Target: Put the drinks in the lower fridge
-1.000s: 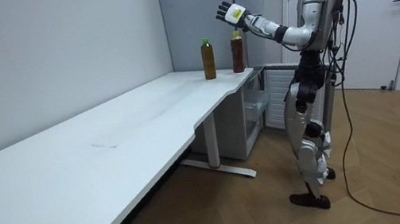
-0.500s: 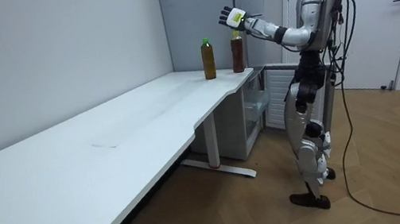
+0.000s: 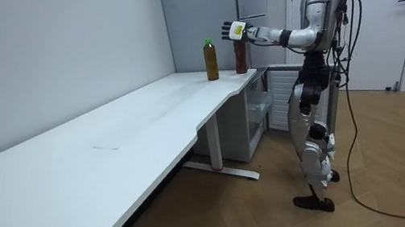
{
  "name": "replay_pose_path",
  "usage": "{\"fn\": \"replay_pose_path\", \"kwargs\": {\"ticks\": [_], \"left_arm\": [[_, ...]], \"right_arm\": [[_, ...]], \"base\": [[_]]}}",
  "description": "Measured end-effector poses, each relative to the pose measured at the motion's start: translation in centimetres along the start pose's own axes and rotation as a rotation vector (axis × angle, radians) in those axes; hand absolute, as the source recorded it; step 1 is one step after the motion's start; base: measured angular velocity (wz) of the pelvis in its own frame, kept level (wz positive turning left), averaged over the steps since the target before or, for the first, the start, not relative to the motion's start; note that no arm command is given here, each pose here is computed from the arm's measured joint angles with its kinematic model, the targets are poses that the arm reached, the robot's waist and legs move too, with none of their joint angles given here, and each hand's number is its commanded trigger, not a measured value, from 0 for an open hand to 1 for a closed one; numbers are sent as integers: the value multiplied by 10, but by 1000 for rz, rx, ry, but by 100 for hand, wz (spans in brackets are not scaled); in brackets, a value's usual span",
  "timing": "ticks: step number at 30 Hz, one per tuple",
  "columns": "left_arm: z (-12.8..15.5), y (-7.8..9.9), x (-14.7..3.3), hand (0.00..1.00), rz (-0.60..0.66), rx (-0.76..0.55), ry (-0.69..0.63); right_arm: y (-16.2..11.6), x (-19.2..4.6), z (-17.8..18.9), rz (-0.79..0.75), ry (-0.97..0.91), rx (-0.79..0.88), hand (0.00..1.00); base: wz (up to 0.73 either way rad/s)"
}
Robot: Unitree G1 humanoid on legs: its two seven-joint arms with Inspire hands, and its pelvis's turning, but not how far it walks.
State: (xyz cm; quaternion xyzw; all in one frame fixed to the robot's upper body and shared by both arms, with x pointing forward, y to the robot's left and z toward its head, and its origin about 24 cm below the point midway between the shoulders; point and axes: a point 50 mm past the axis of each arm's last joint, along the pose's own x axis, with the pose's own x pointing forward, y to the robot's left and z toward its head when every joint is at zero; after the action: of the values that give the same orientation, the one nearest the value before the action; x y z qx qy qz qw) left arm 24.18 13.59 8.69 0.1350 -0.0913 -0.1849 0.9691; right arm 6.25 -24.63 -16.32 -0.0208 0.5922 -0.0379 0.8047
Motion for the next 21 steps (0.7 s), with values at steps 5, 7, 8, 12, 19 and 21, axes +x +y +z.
{"fn": "replay_pose_path", "kwargs": {"ticks": [5,7,8,12,19,21], "left_arm": [[-8,-1,-1,0,-23,-88,24],[-12,-2,-1,0,-26,-134,38],[-13,-2,-1,0,-27,-146,40],[-14,-3,-1,0,-35,-190,45],[-17,-5,-1,0,-56,-262,49],[-19,-5,-1,0,-56,-264,58]], "right_arm": [[1,0,1,1,1,-2,0],[1,0,1,3,7,0,0],[1,0,1,3,10,0,0],[1,1,3,5,10,-2,0],[1,1,3,4,12,0,0],[1,1,3,3,12,0,0]], "base": [[-8],[0],[0],[0],[0],[0]]}}
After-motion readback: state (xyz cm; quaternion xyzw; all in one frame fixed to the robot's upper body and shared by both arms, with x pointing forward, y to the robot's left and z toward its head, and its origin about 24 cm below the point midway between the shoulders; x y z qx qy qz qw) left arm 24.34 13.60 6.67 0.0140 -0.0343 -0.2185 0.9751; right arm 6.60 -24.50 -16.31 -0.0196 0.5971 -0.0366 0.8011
